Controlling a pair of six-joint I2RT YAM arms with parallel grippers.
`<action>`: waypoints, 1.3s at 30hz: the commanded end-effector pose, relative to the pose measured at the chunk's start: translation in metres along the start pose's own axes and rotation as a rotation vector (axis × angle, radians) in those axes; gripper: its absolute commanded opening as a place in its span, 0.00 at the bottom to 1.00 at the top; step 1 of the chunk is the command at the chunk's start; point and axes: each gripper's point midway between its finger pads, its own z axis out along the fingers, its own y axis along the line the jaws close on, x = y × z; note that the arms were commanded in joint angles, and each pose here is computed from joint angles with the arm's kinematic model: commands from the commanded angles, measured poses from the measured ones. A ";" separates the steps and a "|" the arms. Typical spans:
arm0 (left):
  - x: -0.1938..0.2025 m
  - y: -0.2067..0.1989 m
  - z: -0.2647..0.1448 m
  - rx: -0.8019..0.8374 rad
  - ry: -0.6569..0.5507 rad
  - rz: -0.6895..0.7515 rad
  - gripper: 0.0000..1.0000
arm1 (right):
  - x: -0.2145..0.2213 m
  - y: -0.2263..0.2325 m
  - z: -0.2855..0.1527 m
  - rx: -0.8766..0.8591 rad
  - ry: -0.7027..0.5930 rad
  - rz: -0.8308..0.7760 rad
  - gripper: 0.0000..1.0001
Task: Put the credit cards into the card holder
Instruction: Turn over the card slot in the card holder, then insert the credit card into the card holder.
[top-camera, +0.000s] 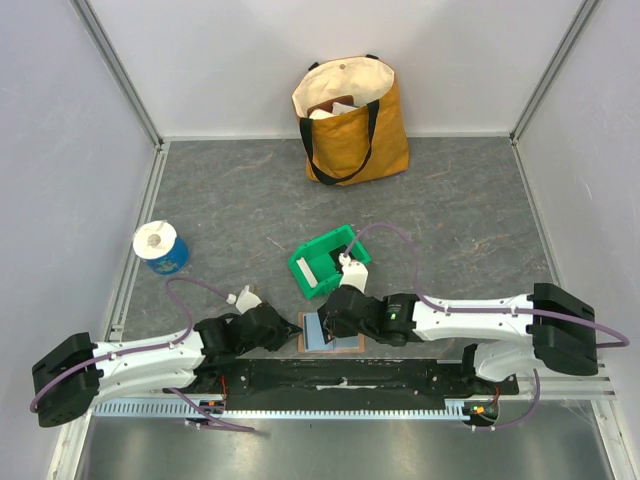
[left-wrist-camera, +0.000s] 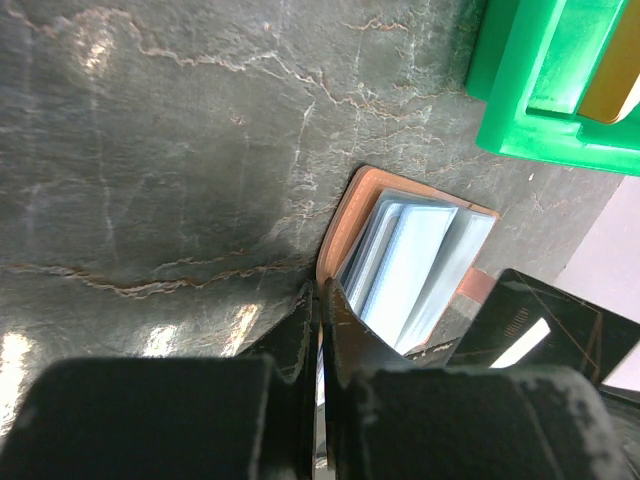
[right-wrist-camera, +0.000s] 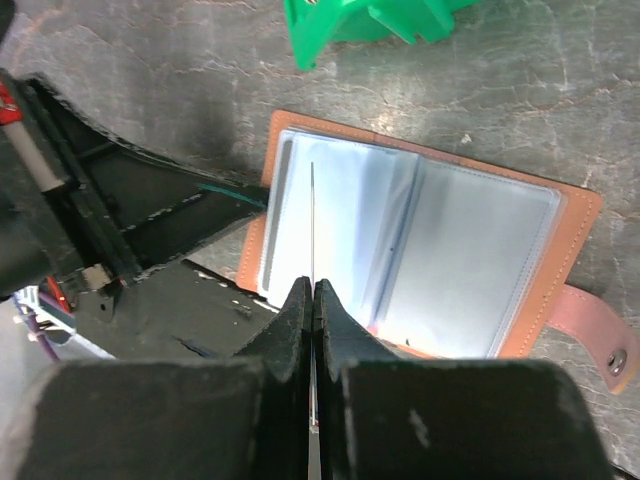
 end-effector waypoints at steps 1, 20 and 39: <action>-0.008 0.033 0.003 -0.106 -0.042 0.037 0.02 | 0.001 -0.003 0.004 0.015 -0.005 -0.023 0.00; 0.001 0.049 0.010 -0.156 0.000 0.100 0.02 | 0.008 -0.028 0.005 -0.246 -0.076 0.220 0.00; 0.002 0.047 0.010 -0.150 0.007 0.126 0.02 | 0.012 -0.051 0.015 -0.294 -0.040 0.323 0.00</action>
